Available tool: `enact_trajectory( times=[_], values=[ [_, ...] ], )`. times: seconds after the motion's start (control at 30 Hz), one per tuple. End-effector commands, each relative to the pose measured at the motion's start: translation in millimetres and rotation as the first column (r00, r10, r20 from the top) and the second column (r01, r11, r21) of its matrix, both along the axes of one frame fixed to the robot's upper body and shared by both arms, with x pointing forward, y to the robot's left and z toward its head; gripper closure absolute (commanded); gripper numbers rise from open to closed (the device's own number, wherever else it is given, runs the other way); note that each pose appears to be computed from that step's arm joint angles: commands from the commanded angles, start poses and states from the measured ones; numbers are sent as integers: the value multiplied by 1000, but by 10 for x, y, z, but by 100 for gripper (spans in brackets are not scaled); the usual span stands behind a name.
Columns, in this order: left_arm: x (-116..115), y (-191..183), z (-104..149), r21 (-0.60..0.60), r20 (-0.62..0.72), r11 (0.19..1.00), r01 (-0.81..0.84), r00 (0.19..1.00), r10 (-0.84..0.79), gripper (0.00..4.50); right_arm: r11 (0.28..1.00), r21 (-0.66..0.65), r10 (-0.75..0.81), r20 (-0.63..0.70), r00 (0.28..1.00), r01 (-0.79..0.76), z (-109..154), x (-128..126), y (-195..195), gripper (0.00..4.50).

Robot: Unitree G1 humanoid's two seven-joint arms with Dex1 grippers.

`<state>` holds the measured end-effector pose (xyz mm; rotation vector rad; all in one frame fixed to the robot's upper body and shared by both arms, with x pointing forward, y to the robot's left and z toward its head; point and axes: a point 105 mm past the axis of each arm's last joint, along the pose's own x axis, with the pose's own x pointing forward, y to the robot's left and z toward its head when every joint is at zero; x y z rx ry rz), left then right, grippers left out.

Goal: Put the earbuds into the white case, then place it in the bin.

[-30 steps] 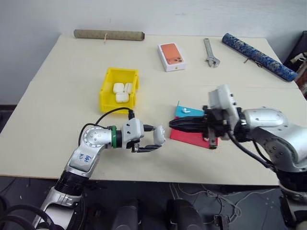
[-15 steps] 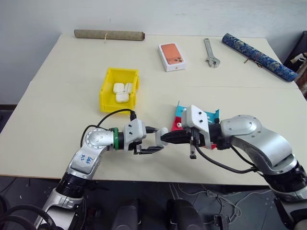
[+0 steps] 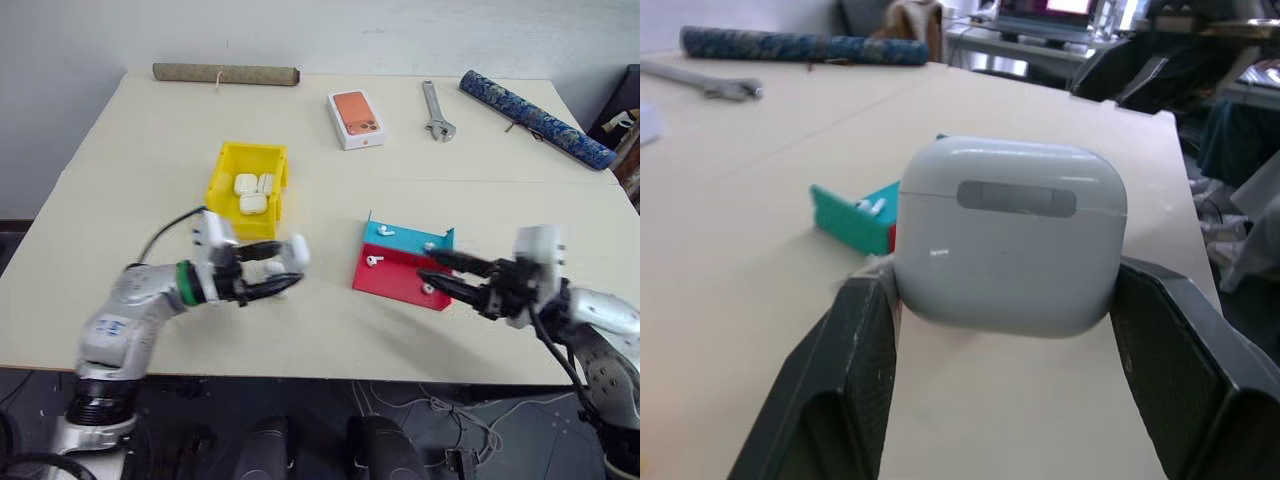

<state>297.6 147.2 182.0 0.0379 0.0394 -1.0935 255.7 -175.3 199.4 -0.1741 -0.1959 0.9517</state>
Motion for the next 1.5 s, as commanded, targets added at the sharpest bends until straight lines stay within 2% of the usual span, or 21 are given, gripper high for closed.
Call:
enact_trajectory(
  times=[0.03, 0.07, 0.2, 0.3, 0.47, 0.67, 0.7, 0.77, 0.9, 1.03, 1.1, 1.17, 1.23, 1.3, 1.4, 1.5],
  values=[
    [119, 310, 236, -63, -24, 987, -151, 988, 150, 176, 996, 20, -94, 292, 952, 92, 290, -145, -82, 172],
    [192, 392, 292, -69, -9, 978, -199, 980, 199, 176, 991, 62, -129, 333, 934, 115, 327, -162, -108, 136],
    [642, 575, 389, -59, 12, 905, -422, 906, 423, 176, 985, 137, -139, 290, 947, 103, 249, -204, -90, 2],
    [951, 543, 450, -60, 38, 865, -499, 864, 501, 176, 990, 105, -118, 308, 944, 89, 171, -226, -59, 2],
    [1329, 408, 439, 71, 129, 838, -541, 838, 530, 176, 994, 47, -105, 327, 939, 95, 59, -164, -65, 2],
    [1558, 318, 350, 136, 119, 826, -547, 837, 534, 176, 995, 44, -100, 331, 938, 90, 40, -136, -48, 2],
    [1567, 302, 376, 115, 114, 832, -543, 839, 532, 176, 995, 43, -101, 330, 938, 92, 41, -139, -57, 2],
    [1549, 266, 412, 96, 109, 852, -514, 856, 505, 105, 994, 38, -107, 329, 938, 100, 42, -136, -84, 0],
    [1427, 308, 529, 75, 164, 885, -460, 881, 444, 4, 994, 16, -107, 323, 940, 108, 31, -123, -147, 0],
    [1017, 493, 628, 100, 294, 938, -331, 911, 289, 4, 995, -37, -78, 299, 951, 94, 10, -106, -262, 0],
    [825, 592, 585, 152, 342, 941, -304, 909, 239, 4, 995, -66, -59, 281, 958, 80, -15, -104, -317, 0],
    [556, 789, 391, 303, 401, 903, -305, 900, 170, 4, 989, -143, 1, 245, 970, 35, -84, -130, -387, 0],
    [210, 1090, 84, 493, 425, 811, -314, 901, 91, 4, 974, -228, 62, 193, 979, -17, -166, -167, -500, 0],
    [-162, 1316, -194, 621, 346, 741, -254, 938, 32, 4, 957, -286, 87, 158, 984, -39, -214, -185, -627, 0],
    [-488, 1535, -334, 610, 278, 746, -266, 954, 113, 4, 937, -346, 100, 123, 987, -52, -268, -197, -794, 0],
    [-660, 1647, -405, 571, 243, 761, -309, 948, 203, 4, 923, -380, 102, 92, 990, -60, -365, -204, -932, 0]
  ],
)
